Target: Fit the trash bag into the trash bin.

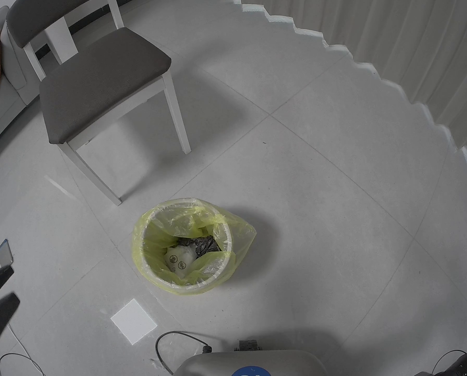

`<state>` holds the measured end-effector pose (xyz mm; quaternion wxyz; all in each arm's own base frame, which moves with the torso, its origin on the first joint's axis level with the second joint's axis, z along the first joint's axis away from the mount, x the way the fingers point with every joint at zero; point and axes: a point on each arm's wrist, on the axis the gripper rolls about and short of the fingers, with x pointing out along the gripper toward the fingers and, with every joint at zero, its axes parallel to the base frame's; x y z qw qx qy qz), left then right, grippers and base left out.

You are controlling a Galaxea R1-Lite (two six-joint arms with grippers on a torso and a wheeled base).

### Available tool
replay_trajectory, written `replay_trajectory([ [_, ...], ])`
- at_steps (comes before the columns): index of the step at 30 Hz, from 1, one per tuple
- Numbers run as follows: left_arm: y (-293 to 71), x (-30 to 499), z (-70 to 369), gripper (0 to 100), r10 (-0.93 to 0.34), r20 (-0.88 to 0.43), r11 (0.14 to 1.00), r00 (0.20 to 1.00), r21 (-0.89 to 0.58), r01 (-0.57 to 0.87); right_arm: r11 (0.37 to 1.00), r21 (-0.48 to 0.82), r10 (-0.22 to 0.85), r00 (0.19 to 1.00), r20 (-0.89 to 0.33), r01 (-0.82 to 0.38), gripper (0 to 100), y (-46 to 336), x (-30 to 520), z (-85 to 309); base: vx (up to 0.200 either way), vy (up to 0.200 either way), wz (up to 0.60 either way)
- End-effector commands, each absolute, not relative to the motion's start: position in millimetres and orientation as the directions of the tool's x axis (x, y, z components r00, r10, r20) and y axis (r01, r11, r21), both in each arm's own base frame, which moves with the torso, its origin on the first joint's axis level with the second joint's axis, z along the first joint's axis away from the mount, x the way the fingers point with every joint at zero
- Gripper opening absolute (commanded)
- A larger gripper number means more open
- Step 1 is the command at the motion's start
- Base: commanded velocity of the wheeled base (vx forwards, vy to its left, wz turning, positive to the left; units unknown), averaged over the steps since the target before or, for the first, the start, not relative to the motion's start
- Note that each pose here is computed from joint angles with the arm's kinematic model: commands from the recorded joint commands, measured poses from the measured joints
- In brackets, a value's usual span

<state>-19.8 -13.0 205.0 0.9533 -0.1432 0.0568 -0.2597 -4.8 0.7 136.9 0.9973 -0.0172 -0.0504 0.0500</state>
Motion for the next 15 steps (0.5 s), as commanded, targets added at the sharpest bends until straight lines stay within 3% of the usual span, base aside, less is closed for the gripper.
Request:
replay_trajectory([
  [1,-3.0,-53.2,156.1,100,-0.337,0.057,0.940,0.940,-0.031,0.339,0.998,-0.003,0.057,0.996,0.072,-0.057,100,1.5,-22.8,83.4,0.000,0.000,0.00],
  [2,-1.4,-41.1,142.1,100,-0.231,0.077,0.972,0.970,-0.020,0.233,0.999,0.007,0.046,0.996,0.077,-0.047,100,1.2,-22.8,83.9,0.000,0.000,0.00],
  [7,-2.7,-23.5,86.4,100,-0.118,0.106,0.993,0.987,0.025,0.116,0.999,0.027,0.026,0.997,0.077,-0.028,100,0.9,-22.8,83.9,0.000,0.000,0.00],
  [9,-1.9,-23.6,78.7,100,-0.077,0.015,0.997,0.997,0.001,0.077,0.999,0.009,0.035,0.996,0.077,-0.036,100,1.1,-22.8,83.9,0.000,0.000,0.00],
  [12,-0.1,-22.8,75.3,100,0.008,-0.002,1.000,1.000,-0.011,-0.008,0.999,0.004,0.035,0.996,0.077,-0.036,100,1.1,-22.8,83.9,0.000,0.000,0.00],
  [15,-0.2,-22.8,75.5,100,0.002,0.000,1.000,1.000,-0.008,-0.002,1.000,-0.001,0.018,0.999,0.037,-0.018,100,0.7,-22.4,80.0,0.000,0.000,0.00],
])
